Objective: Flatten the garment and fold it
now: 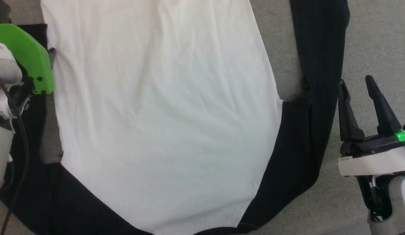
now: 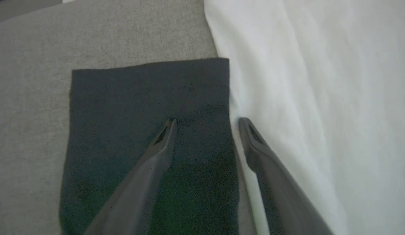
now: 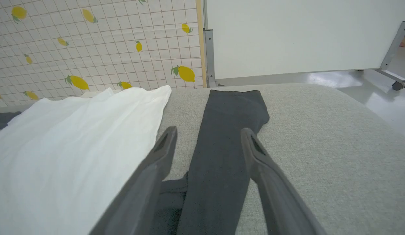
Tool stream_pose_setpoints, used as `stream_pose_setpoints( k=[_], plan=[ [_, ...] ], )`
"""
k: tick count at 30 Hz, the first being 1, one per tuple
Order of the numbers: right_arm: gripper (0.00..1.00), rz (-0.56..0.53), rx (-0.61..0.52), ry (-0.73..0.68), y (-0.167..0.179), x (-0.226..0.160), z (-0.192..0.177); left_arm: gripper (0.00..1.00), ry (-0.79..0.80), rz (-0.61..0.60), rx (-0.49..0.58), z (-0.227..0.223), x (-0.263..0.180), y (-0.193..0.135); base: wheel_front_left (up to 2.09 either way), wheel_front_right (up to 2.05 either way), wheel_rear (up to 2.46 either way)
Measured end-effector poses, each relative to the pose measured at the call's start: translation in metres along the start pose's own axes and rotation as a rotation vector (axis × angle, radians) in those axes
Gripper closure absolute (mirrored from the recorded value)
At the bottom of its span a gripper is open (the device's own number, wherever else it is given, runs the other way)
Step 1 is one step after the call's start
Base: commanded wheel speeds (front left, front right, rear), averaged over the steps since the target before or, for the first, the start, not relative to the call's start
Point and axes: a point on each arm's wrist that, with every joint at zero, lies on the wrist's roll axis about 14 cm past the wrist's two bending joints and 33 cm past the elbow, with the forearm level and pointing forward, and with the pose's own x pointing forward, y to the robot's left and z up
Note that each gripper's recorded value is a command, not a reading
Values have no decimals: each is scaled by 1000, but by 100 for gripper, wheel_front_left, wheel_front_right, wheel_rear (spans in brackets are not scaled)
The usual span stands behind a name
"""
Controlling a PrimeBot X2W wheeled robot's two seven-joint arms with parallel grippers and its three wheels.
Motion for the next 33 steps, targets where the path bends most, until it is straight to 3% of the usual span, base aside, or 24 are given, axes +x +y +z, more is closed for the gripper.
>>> stream_pose_setpoints(
  k=[15,20,29,31,33],
  plan=[
    [0,1,-2,6,0,1,-3,0,-117,200,-25,14,-5,39,0,0,0],
    [0,7,2,-1,2,1,0,0,-159,198,-35,21,-13,41,0,0,0],
    [0,15,10,-2,5,2,2,0,-86,182,-38,2,-7,37,0,0,0],
    [0,9,8,3,3,2,1,100,-81,182,-36,1,-4,37,0,0,0],
    [0,2,5,7,0,1,0,100,-83,182,-32,2,-2,37,0,0,0]
  ],
)
